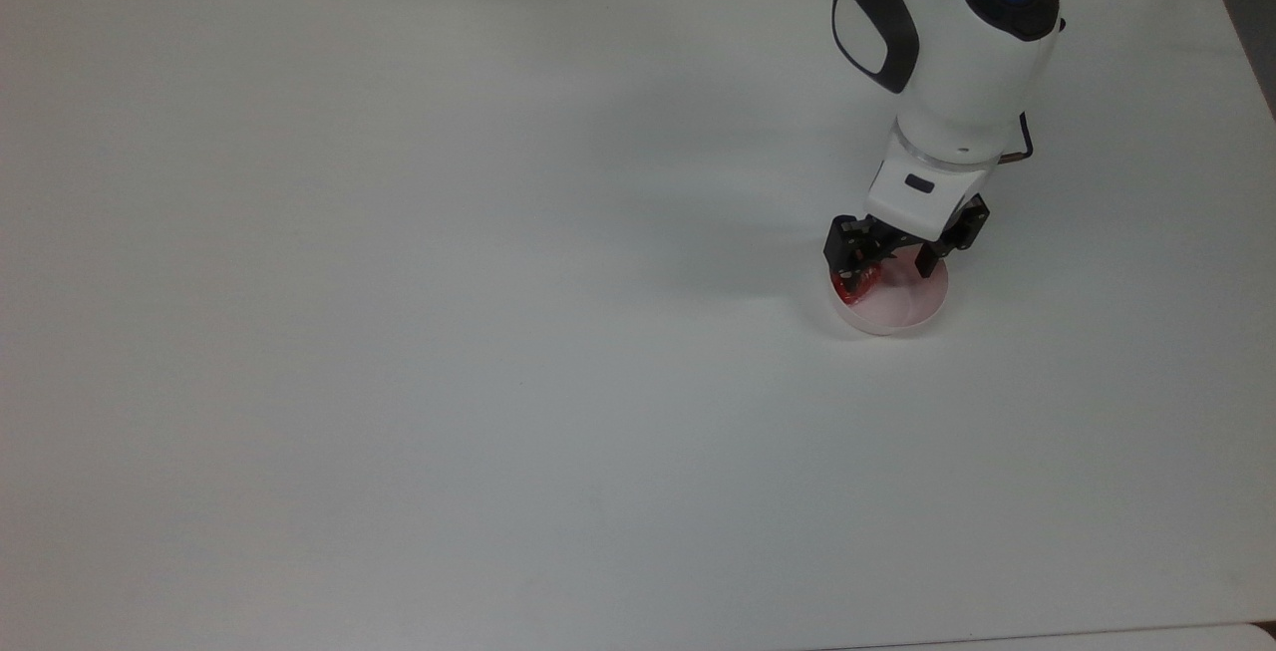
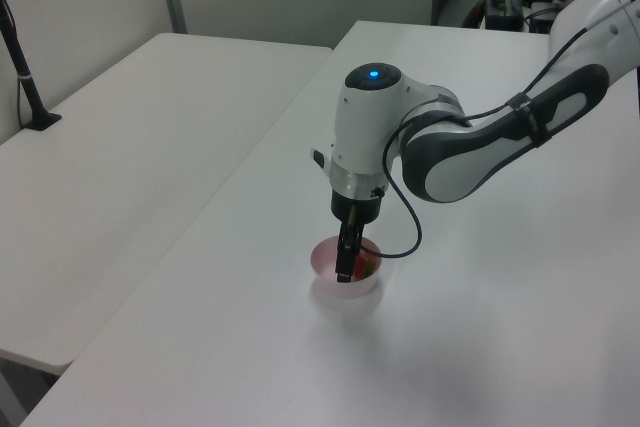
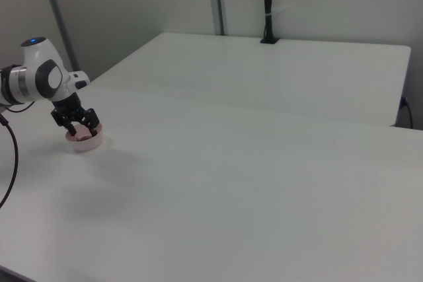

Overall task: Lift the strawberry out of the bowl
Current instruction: 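Close the gripper on the red strawberry inside the bowl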

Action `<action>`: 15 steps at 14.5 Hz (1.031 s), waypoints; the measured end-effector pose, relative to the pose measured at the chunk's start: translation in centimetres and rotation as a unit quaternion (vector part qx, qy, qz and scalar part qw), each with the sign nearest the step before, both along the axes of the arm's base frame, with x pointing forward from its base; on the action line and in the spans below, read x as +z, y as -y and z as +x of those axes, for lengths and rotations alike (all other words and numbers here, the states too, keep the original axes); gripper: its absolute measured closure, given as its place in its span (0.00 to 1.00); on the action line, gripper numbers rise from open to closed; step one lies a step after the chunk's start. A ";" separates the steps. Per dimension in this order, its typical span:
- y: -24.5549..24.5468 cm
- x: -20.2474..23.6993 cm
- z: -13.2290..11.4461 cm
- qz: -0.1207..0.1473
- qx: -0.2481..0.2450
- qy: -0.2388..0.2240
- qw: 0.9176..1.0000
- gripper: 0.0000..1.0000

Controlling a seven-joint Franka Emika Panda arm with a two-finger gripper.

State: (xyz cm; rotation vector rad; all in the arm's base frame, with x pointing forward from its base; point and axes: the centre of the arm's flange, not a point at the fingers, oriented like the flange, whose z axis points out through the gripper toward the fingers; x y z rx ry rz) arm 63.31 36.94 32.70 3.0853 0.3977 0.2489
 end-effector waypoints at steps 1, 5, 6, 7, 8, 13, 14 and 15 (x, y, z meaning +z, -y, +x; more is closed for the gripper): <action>-0.3 0.0 -0.2 0.001 0.002 -0.001 1.000 0.17; -1.2 -0.6 -0.7 -0.002 0.018 -0.004 1.000 0.18; -1.3 -0.8 -0.8 -0.005 0.027 -0.005 1.000 0.18; -1.3 -0.8 -0.8 -0.005 0.033 -0.005 0.999 0.20; -1.3 -0.9 -0.8 -0.007 0.039 -0.006 0.999 0.36; -1.1 -0.9 -0.7 -0.012 0.064 -0.007 0.998 0.56; -1.1 -0.8 -0.7 -0.012 0.065 -0.007 0.998 0.58; -1.0 -0.8 -0.7 -0.012 0.065 -0.008 0.998 0.58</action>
